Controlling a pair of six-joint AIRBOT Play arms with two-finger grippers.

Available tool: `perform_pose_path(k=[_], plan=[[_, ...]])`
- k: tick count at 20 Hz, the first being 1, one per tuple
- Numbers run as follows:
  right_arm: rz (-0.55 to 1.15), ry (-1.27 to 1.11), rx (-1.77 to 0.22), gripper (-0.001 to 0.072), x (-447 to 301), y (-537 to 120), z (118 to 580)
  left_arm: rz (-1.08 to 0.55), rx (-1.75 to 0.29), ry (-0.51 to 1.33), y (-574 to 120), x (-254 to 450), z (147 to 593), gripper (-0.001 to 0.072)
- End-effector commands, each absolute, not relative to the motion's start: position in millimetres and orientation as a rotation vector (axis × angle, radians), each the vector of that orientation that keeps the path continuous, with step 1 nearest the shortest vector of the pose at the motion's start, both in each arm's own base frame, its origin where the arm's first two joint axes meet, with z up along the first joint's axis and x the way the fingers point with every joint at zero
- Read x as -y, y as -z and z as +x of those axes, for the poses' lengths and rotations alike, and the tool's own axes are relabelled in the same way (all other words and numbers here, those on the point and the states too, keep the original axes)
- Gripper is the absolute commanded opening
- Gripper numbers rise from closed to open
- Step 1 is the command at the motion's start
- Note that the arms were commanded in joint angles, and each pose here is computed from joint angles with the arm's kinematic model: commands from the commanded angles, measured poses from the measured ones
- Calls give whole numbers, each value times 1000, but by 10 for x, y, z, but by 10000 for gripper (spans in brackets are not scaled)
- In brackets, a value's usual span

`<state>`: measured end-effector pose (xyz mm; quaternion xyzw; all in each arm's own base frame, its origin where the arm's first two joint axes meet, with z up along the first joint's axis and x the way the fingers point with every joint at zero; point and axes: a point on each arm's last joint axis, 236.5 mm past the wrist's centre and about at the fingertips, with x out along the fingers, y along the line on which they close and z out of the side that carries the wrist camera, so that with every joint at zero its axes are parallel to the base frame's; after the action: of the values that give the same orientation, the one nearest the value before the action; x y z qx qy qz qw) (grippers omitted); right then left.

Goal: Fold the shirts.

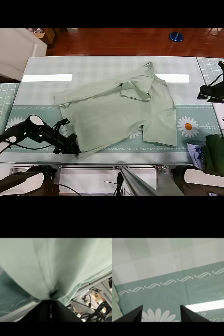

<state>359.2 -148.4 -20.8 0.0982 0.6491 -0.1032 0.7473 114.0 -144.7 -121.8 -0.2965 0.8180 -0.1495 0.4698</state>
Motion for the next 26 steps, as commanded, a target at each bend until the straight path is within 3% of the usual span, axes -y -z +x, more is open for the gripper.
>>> perform_pose_path(k=[1, 3, 7, 11, 15, 21, 22, 23, 24, 26], plan=[[221, 222, -1424, 553, 1471, 211, 3583, -670, -1944, 410, 1343, 1441, 1235, 19], [272, 157, -1417, 541, 1379, 245, 3591, -677, -1942, 482, 1246, 1504, 1204, 18], [541, -21, -1377, 558, 1061, 355, 3553, -722, -1832, 548, 1067, 1641, 1379, 18], [613, -66, -1349, 603, 940, 477, 3541, -739, -1752, 574, 938, 1701, 1498, 19], [742, -131, -1404, 603, 621, 773, 3504, -732, -1717, 585, 873, 1710, 1572, 19], [696, -132, -1491, 578, 245, 1190, 3611, -748, -1709, 591, 846, 1735, 1592, 19], [687, -125, -1505, 430, 171, 1252, 3627, -751, -1697, 607, 827, 1755, 1607, 19], [673, -136, -1507, 185, 100, 1274, 3649, -757, -1677, 631, 788, 1783, 1641, 19], [671, -146, -1498, 28, 43, 1246, 3687, -759, -1659, 648, 723, 1803, 1701, 18], [663, -190, -1450, 27, -22, 1000, 3777, -717, -1584, 715, 444, 1831, 1902, 18]])
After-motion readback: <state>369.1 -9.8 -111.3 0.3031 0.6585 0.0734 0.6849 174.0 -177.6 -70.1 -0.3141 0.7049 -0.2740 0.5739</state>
